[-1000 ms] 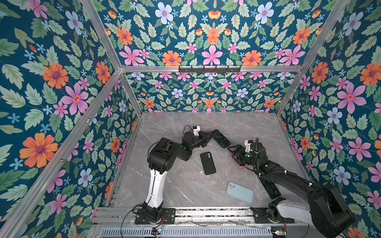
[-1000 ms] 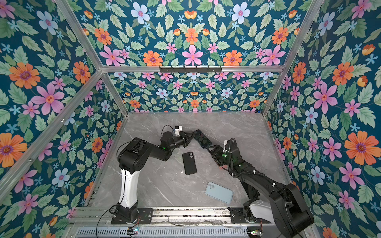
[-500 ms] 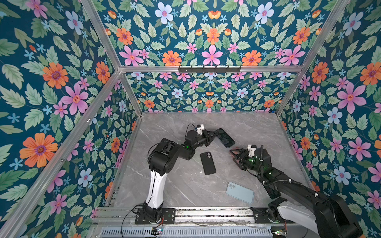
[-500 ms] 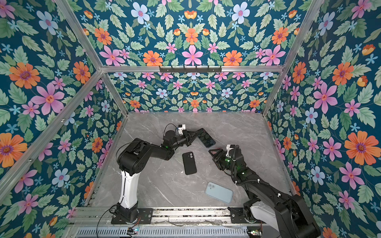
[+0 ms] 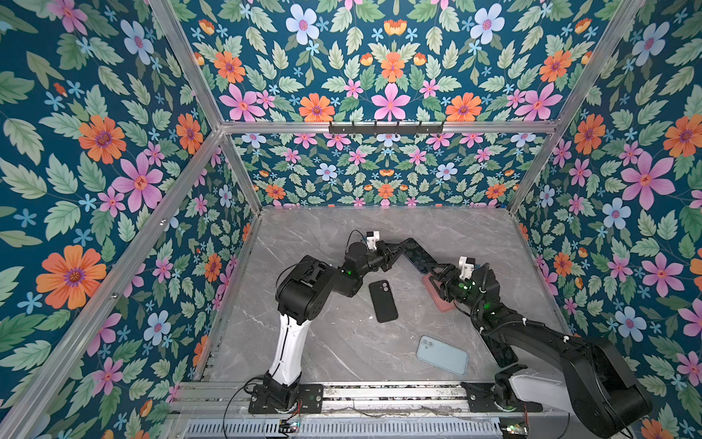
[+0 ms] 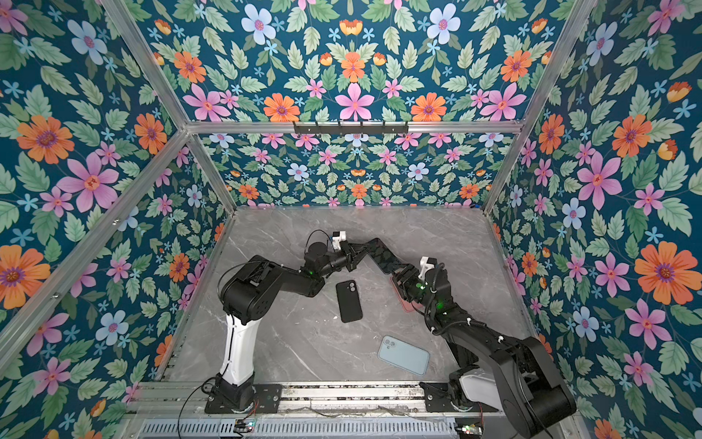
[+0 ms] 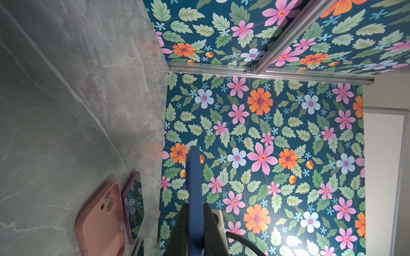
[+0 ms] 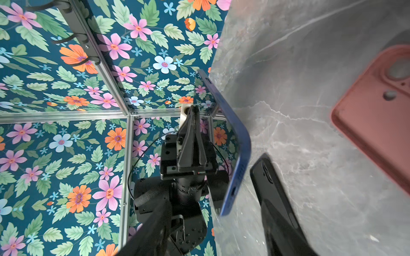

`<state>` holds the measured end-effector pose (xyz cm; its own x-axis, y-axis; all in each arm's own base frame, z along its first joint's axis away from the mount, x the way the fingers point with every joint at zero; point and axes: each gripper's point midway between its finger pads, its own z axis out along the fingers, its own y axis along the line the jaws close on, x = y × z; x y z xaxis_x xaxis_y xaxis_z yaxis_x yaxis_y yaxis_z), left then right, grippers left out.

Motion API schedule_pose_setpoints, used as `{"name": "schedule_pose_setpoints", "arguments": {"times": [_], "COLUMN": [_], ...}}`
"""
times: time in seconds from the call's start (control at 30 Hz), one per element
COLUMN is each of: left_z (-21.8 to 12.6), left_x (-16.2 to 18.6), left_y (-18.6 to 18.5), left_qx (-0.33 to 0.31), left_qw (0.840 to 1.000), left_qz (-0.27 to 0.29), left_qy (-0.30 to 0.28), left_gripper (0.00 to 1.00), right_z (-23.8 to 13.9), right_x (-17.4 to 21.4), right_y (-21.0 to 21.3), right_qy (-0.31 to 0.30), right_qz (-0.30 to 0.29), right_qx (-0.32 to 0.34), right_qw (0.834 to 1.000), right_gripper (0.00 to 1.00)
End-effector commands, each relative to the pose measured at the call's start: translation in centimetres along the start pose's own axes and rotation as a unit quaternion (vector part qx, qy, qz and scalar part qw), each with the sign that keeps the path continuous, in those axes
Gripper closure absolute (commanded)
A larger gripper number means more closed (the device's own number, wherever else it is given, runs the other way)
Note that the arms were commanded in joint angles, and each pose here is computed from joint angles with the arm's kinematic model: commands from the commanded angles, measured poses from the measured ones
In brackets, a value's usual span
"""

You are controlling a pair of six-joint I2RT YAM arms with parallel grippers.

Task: Put the phone into the phone case

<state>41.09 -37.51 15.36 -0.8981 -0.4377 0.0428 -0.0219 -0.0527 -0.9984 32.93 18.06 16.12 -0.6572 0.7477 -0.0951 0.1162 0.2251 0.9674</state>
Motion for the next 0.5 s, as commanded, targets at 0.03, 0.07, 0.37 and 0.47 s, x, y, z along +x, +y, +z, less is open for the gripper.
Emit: {"name": "schedule_pose_setpoints", "arguments": {"times": [0.03,0.07,0.37,0.47], "left_z": [-0.1,-0.2,-0.3,-0.3], "left_x": [0.2,0.2,0.2,0.3], "left_y": [-1.4,-1.4,-1.4,-1.6], "left_qx": [0.030,0.031,0.029,0.032], "left_qw": [1.000,0.999,0.999,0.999], "left_qz": [0.008,0.008,0.012,0.014], "left_qy": [0.001,0.001,0.000,0.000], "left_gripper": [1.00,1.00,1.00,1.00], "right_z": [0.3,0.3,1.4,1.7], "right_x": [-1.1,-1.3,-1.5,-1.4], "right_y": [0.6,0.4,0.6,0.6], "right_qy": [-0.010,-0.013,-0.002,0.002], "right_qz": [-0.007,-0.007,-0.006,-0.001], "right_qx": [-0.019,-0.018,-0.031,-0.038], "right_qw": [1.000,1.000,0.999,0.999], "right_gripper": [0.49,0.51,0.61,0.65]}}
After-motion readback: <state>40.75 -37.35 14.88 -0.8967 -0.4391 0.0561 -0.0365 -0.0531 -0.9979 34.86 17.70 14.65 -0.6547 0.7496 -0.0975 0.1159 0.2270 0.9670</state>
